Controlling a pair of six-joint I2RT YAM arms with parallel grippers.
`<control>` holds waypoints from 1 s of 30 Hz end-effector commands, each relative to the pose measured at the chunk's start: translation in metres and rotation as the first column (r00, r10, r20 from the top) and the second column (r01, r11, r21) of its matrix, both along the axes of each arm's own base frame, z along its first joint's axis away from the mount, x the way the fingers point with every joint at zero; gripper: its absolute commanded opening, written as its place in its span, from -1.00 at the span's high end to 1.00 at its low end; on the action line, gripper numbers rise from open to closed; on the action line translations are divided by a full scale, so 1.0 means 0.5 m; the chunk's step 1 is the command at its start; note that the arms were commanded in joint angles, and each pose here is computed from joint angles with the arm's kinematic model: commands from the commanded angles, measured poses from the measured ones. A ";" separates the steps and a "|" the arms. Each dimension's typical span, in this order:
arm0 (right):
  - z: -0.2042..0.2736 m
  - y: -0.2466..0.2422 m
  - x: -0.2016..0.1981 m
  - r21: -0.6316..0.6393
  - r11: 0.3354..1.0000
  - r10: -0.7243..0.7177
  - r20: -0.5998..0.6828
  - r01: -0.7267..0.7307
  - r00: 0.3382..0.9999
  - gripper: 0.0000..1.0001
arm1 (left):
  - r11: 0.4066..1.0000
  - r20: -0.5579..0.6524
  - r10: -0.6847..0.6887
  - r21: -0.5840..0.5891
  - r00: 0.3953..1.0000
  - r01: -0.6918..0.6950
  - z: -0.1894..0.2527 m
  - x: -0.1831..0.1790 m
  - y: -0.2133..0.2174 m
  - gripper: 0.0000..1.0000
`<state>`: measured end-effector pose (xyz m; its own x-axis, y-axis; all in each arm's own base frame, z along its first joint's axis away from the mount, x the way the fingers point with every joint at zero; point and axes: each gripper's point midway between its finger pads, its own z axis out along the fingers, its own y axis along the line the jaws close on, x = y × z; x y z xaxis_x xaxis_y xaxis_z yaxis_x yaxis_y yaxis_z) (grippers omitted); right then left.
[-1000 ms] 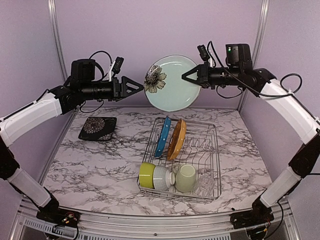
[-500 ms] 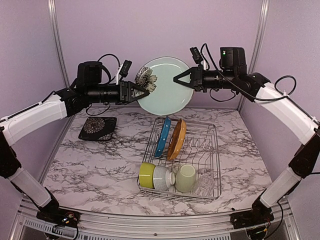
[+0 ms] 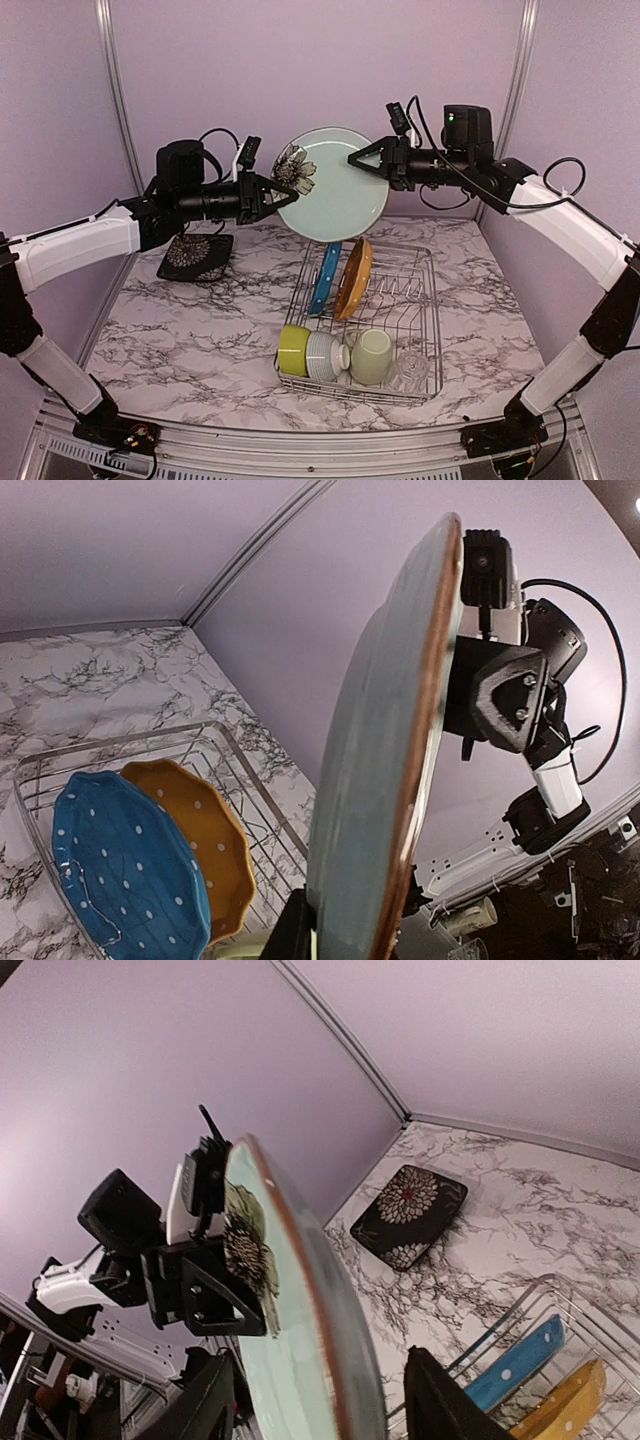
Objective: Unload the mixed dishes from the dish rack
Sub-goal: Pass from the right arm to the left, then place the plate on the plate.
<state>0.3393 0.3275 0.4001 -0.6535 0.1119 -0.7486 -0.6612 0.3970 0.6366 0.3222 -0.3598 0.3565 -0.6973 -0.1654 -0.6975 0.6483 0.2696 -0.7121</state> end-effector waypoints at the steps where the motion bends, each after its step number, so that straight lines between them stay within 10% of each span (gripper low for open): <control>1: 0.092 -0.036 -0.008 0.086 0.995 -0.053 0.099 0.044 0.994 -0.45 | 0.988 0.048 0.076 -0.135 0.996 -0.069 0.074 0.023 0.037 1.00; 5: 0.089 -0.052 0.004 0.078 0.994 -0.087 0.092 0.080 0.992 -0.96 | 0.972 0.006 0.123 -0.203 0.992 -0.119 0.089 0.050 0.077 1.00; 30: 0.033 -0.076 0.010 0.025 0.990 -0.137 0.039 0.136 0.990 -0.97 | 0.793 -0.256 0.556 -0.120 0.791 -0.597 -0.091 0.215 0.426 1.00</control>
